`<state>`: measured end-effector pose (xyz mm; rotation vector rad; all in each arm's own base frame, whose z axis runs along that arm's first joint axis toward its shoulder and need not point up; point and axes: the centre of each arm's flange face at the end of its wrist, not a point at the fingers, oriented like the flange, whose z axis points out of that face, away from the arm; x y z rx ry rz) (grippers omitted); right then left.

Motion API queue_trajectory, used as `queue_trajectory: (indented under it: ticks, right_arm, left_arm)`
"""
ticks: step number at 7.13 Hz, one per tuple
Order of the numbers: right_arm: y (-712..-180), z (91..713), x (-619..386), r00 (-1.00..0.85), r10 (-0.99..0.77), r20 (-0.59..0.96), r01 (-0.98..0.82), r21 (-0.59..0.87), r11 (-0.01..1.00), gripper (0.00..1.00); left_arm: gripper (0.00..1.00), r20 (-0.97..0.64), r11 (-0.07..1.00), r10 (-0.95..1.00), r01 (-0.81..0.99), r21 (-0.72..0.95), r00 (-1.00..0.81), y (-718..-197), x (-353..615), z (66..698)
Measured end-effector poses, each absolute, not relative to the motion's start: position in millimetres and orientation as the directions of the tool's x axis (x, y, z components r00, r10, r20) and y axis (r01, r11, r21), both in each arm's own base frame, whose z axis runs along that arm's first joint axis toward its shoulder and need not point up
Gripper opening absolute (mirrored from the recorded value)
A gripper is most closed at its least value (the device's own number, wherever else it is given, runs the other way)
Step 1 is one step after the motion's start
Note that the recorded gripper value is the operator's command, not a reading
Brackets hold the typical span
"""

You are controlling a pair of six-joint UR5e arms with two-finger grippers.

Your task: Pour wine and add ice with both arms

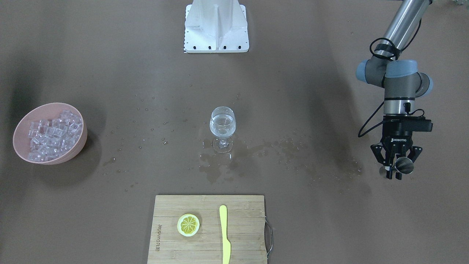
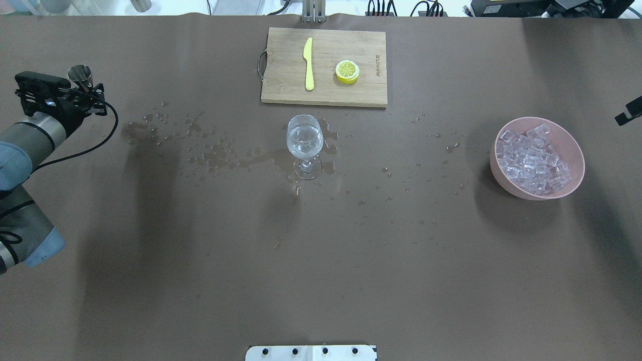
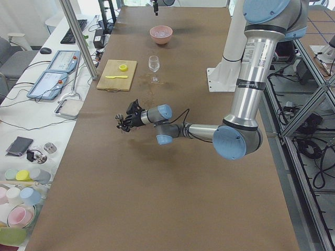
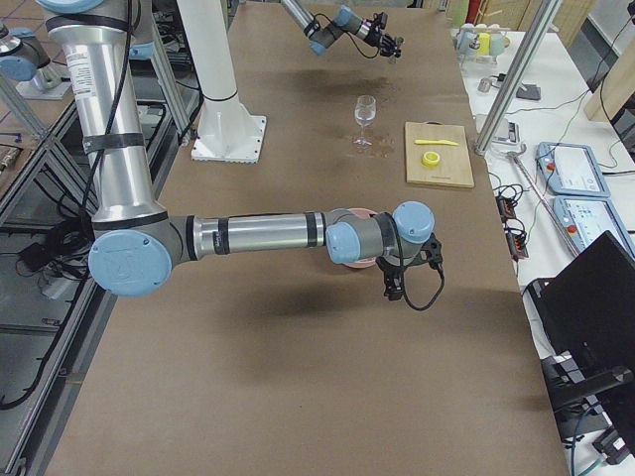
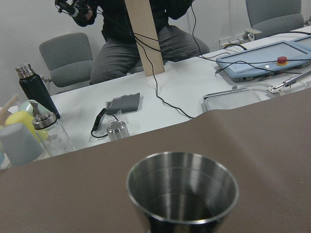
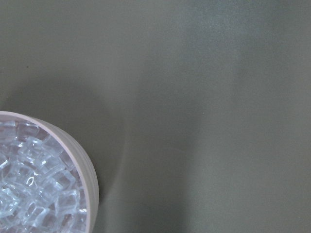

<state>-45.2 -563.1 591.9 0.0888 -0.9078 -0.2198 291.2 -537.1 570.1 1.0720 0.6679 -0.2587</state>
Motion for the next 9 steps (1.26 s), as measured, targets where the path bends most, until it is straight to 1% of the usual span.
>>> queue_trajectory:
  ticks: [2, 3, 4, 5, 7, 9]
  right_arm:
    - [-562, 591, -46, 0.594, -0.229, 0.771, 0.151, 0.173, 0.973, 1.0]
    - [-562, 590, -45, 0.594, -0.232, 0.771, 0.151, 0.176, 0.973, 1.0]
    - [-562, 588, -45, 0.593, -0.236, 0.77, 0.151, 0.181, 0.972, 1.0]
    - [-562, 586, -45, 0.593, -0.237, 0.77, 0.149, 0.184, 0.971, 1.0]
    - [-562, 581, -46, 0.593, -0.232, 0.771, 0.142, 0.184, 0.973, 1.0]
    - [-562, 577, -49, 0.593, -0.228, 0.773, 0.138, 0.182, 0.974, 1.0]
  left_arm:
    - [0.0, -0.646, 0.496, 0.107, 0.523, 0.693, 0.755, -530, 277, 595]
    - [0.07, -0.659, 0.507, 0.098, 0.533, 0.678, 0.746, -528, 274, 601]
    - [0.45, -0.675, 0.514, 0.085, 0.548, 0.659, 0.733, -527, 272, 605]
    - [0.98, -0.683, 0.519, 0.076, 0.556, 0.649, 0.726, -525, 271, 608]
    - [0.99, -0.699, 0.518, 0.077, 0.571, 0.637, 0.711, -522, 268, 608]
    - [0.99, -0.72, 0.501, 0.103, 0.59, 0.633, 0.686, -504, 252, 619]
